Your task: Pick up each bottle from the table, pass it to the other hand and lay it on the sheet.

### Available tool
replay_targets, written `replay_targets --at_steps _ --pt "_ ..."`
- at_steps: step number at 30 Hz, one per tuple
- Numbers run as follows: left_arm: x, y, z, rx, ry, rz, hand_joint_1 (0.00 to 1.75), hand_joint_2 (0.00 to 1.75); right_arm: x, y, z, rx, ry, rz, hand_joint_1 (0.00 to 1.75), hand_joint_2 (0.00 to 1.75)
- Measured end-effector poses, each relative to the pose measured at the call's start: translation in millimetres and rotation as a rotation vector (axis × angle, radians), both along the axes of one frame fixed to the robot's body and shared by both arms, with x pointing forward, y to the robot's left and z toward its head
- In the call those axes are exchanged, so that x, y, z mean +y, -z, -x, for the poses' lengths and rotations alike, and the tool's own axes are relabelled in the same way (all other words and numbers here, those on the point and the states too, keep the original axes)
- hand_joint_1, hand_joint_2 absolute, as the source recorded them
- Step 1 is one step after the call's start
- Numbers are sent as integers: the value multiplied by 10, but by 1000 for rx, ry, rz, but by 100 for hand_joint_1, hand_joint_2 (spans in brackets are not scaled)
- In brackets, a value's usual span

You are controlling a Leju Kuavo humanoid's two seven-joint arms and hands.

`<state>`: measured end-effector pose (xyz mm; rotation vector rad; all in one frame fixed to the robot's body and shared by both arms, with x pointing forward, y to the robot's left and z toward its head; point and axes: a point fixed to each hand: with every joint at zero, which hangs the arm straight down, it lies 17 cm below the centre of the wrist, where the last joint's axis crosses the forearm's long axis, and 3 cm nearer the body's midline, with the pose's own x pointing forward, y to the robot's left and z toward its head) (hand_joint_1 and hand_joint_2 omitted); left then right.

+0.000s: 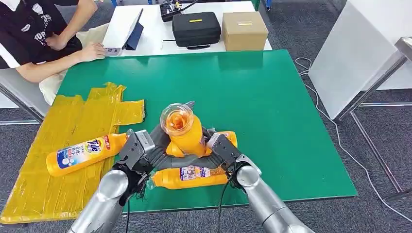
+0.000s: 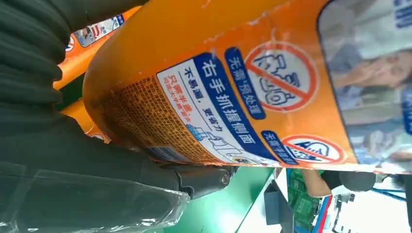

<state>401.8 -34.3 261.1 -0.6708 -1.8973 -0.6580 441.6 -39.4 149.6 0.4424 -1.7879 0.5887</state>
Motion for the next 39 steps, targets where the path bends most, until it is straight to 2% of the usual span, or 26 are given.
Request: replay_targets --at_steps 9,20,23,24,30,32,33,34,36,38,39 --pt "-4 -8 7 2 3 4 0 175 -2 -2 2 -1 2 -1 175 175" --pt "20 -63 -36 76 7 83 0 175 67 2 36 0 10 1 175 175" --pt "30 -78 -82 95 -3 101 72 175 123 -9 61 2 0 -3 175 175" --pt "34 -81 -98 102 -7 108 145 175 142 -14 68 2 -4 -5 175 175" --pt "50 -62 -148 118 -19 120 148 175 177 -7 90 6 -13 -4 175 175" --pt "52 -63 -162 122 -24 125 164 175 182 -6 94 7 -16 -5 175 175" --pt "53 -63 -166 123 -26 126 161 175 185 -6 97 8 -17 -5 175 175" --pt "53 -64 -169 124 -28 128 168 175 191 -5 101 8 -19 -5 175 175" --pt "57 -65 -178 126 -31 130 161 175 194 -5 103 8 -20 -6 175 175" --pt "55 -68 -185 129 -33 134 127 175 195 -6 104 9 -21 -6 175 175" --pt "56 -63 -190 130 -35 134 140 175 196 -5 105 9 -22 -6 175 175"
